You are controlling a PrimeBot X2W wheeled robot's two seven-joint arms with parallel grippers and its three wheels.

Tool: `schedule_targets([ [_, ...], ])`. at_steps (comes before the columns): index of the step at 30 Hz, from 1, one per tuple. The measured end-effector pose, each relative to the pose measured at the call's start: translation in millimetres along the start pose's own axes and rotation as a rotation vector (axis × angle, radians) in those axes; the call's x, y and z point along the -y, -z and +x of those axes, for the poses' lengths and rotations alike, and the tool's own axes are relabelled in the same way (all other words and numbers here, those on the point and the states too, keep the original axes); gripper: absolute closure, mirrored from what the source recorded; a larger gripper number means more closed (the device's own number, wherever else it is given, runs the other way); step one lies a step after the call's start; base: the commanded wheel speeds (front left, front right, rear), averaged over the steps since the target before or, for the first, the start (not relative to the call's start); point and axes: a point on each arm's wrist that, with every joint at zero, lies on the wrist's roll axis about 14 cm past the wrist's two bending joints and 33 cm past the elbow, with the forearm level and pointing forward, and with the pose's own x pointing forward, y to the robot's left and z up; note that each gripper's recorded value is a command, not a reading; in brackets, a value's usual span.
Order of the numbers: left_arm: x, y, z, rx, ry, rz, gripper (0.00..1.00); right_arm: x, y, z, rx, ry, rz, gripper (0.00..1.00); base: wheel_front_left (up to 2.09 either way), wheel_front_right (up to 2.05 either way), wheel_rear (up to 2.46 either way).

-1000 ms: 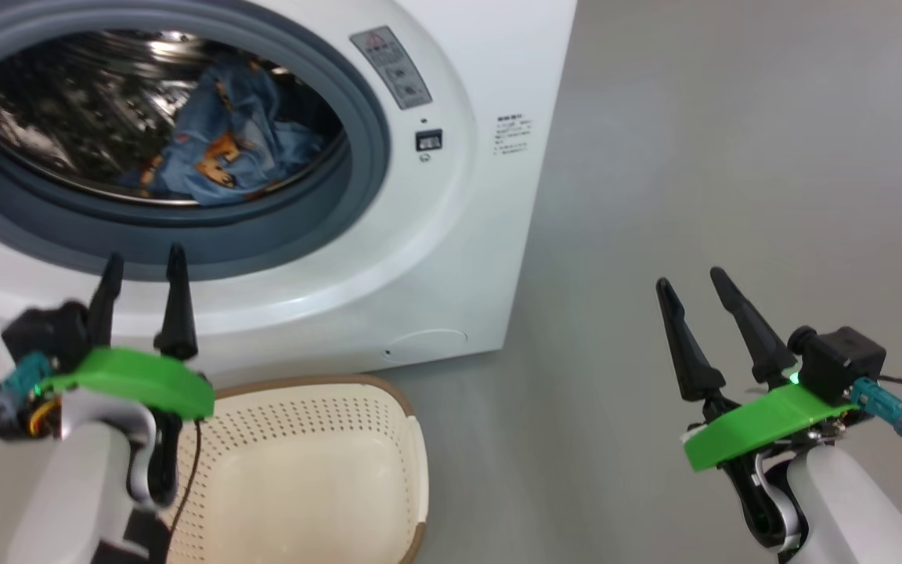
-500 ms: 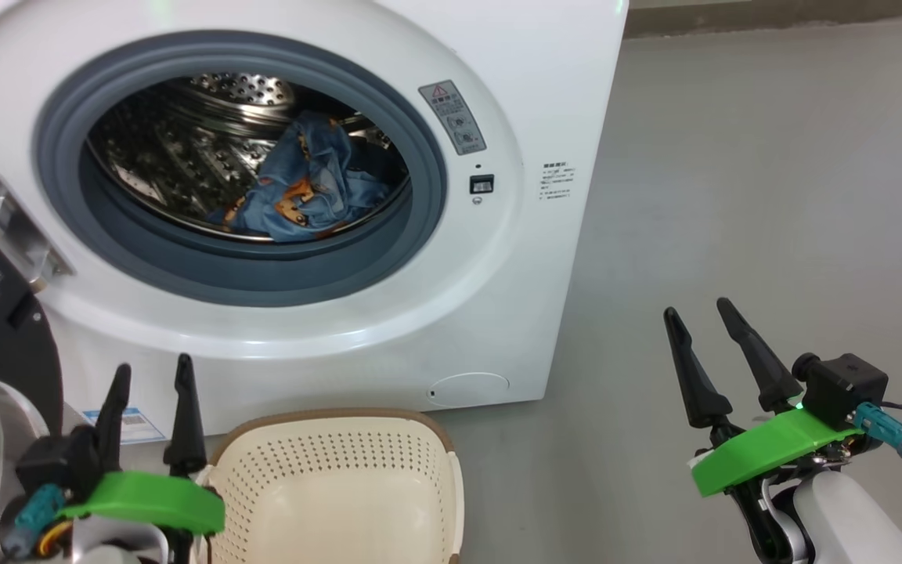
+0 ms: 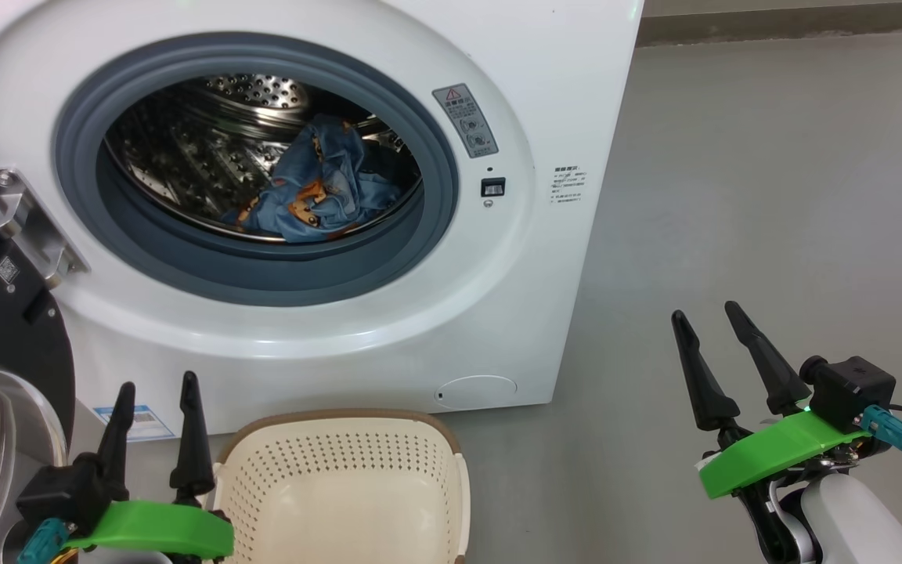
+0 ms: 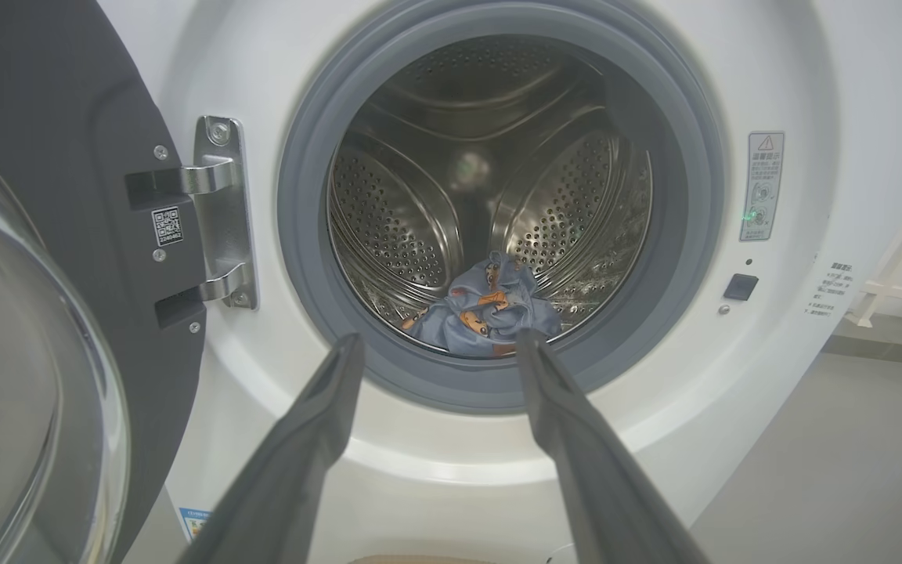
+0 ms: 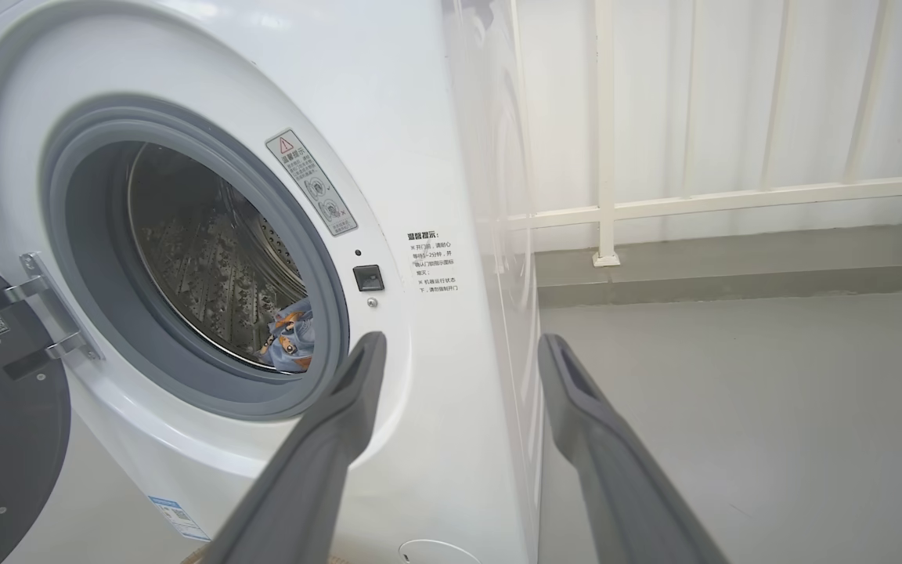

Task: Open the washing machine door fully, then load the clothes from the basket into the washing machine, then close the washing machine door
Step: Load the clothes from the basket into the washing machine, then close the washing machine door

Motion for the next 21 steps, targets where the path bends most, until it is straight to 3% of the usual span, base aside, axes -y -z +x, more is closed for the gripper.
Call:
schedule_targets([
  [21, 2.9, 4.4, -3.5, -0.014, 0.005, 0.003, 0.00, 2.6, -4.3, -4.0, 0.010, 0.007, -0.006, 0.00, 0.00, 0.00, 0.00],
])
